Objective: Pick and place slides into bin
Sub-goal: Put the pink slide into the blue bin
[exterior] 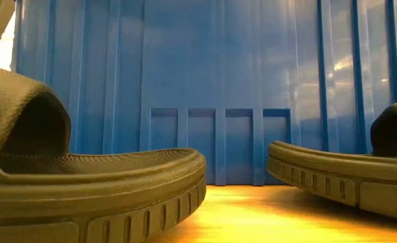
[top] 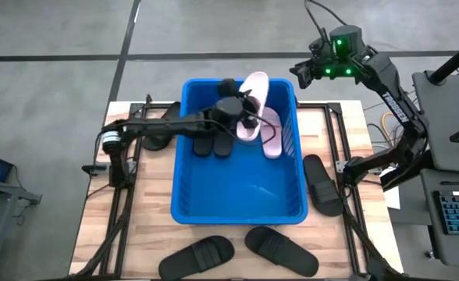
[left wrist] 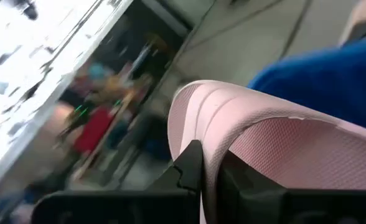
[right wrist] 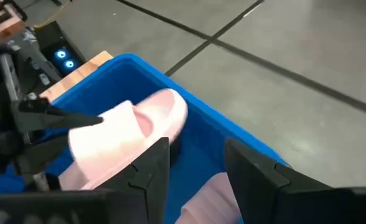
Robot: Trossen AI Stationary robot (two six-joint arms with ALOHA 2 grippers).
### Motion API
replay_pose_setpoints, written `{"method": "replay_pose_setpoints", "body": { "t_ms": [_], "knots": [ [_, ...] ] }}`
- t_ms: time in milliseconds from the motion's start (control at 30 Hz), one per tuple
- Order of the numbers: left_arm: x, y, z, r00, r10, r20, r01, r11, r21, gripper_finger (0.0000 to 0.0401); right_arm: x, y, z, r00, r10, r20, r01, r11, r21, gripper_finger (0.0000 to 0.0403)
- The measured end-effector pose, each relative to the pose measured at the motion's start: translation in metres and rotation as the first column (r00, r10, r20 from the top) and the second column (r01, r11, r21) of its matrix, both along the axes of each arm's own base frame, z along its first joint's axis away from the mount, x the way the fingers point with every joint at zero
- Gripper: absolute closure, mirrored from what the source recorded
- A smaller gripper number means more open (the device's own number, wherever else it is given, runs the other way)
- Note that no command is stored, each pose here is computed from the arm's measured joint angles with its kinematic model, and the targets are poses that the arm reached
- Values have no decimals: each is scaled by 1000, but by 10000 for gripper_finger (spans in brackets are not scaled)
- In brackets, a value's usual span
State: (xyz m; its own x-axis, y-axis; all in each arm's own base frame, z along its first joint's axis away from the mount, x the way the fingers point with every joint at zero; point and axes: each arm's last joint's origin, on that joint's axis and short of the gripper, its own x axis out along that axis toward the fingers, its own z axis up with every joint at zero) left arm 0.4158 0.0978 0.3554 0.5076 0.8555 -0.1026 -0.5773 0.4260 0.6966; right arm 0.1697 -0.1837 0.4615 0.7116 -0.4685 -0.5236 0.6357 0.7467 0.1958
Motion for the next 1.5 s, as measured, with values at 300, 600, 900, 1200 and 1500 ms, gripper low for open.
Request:
{"method": "replay_pose_setpoints", "body": {
  "t_ms": [300, 600, 900, 1200, 1500],
  "knots": [
    [29, -22, -45, 1000, 22, -21, -23, 998, -50, 401, -2, 1, 4, 1000, 6, -31, -8, 997, -71, 259],
    [50, -20, -103, 987, 102, -121, -109, 992, -59, 401, -3, 2, 4, 999, 12, -38, -14, 997, -75, 271],
    [50, -14, -144, 957, 148, -249, -175, 981, -88, 401, -3, 2, 4, 999, 17, -35, -20, 997, -73, 274],
    [49, 5, -155, 953, 144, -266, -182, 976, -123, 401, -3, 2, 4, 999, 19, -32, -21, 997, -69, 275],
    [41, 33, -162, 968, 123, -218, -176, 953, -245, 401, -3, 2, 4, 999, 19, -32, -21, 997, -69, 278]
  ]
}}
